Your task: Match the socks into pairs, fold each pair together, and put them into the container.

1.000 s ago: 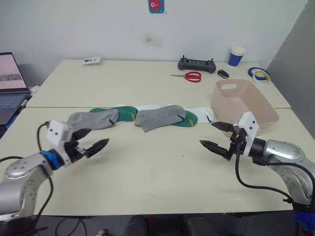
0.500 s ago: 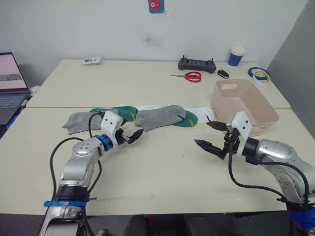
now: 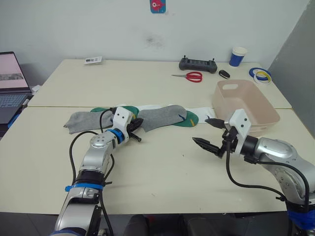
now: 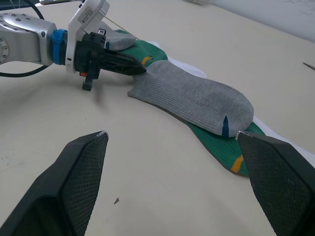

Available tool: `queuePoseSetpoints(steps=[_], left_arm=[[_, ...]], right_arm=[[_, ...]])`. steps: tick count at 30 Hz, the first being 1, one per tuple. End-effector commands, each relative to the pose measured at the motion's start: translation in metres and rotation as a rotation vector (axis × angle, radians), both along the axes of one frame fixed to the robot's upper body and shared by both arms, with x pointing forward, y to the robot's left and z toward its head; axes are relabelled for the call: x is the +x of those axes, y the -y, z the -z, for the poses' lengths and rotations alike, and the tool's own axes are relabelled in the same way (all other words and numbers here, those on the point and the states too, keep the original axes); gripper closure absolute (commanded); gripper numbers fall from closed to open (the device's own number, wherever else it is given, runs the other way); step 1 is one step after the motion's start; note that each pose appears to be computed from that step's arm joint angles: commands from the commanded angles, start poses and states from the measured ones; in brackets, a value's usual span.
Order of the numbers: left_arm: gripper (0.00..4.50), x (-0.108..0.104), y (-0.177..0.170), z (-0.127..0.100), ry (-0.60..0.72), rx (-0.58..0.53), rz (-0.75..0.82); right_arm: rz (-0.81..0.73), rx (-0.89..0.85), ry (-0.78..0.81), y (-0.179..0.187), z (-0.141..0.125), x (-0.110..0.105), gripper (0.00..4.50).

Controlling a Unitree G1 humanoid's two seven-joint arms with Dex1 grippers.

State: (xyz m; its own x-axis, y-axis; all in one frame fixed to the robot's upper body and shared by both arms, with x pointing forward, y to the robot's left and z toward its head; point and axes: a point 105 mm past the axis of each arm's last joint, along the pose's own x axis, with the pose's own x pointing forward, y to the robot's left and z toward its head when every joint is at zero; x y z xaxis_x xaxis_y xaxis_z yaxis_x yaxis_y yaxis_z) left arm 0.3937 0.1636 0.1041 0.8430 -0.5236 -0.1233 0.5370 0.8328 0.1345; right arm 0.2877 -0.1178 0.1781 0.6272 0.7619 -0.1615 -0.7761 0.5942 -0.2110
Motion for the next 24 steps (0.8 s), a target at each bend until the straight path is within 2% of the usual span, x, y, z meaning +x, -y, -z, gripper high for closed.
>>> queuePoseSetpoints(steps=[1,12,16,24], left_arm=[[4.48,-0.005,-0.003,-0.013,0.047,0.002,0.012],[4.48,-0.017,-0.007,-0.022,0.055,-0.030,0.011],[3.30,-0.019,-0.010,-0.021,0.049,-0.017,0.006],[0.66,-0.006,-0.001,-0.012,0.036,0.019,-0.014]], right_arm=[[-0.020,0.022,0.047,-0.004,-0.013,-0.003,0.00],[-0.035,0.037,0.033,-0.008,-0.005,0.000,0.00],[-0.040,0.039,0.031,-0.009,-0.003,0.000,0.00],[-0.033,0.025,0.032,-0.005,-0.005,0.000,0.00]])
